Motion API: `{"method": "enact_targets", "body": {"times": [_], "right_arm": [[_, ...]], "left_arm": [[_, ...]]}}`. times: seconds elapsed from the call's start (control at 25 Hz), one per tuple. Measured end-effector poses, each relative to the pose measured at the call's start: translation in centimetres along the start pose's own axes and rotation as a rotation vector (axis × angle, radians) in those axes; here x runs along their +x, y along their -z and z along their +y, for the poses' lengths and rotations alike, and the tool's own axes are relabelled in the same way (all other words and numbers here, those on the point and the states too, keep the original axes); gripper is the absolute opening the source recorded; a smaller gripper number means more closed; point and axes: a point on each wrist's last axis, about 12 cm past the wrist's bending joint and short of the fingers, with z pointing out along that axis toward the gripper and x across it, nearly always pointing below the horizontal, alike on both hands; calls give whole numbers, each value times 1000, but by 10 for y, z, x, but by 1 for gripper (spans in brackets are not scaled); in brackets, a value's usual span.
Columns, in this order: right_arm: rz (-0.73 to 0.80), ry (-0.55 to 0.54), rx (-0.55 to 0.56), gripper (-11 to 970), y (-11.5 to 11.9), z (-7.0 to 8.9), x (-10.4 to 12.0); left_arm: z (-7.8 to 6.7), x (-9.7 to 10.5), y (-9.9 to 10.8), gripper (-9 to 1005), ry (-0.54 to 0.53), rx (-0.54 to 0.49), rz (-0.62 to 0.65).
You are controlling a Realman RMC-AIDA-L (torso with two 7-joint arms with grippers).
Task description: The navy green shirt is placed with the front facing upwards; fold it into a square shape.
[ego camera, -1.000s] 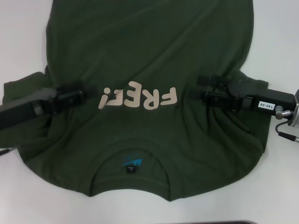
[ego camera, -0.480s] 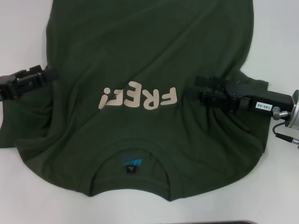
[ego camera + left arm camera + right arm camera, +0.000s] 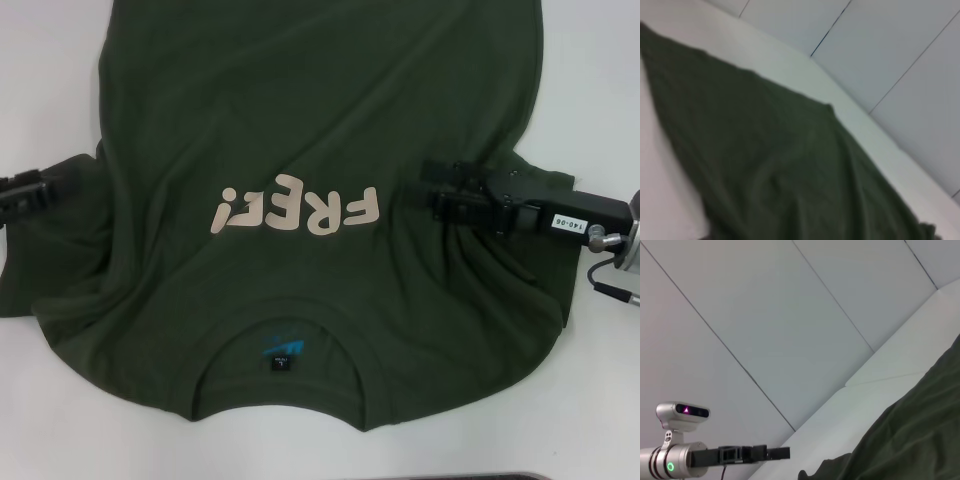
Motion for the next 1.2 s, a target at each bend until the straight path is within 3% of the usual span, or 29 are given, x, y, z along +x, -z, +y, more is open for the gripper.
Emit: {"method": "enact_targets", "body": {"times": [0.4,1.2], "right_arm": [[-1,-4,3,899,1,0,1],[-3,-6,6,899,6,0,1]], "left_arm": [[14,4,8,909,-5,-131,53],[25,9,9,906,19,-220,79]]}}
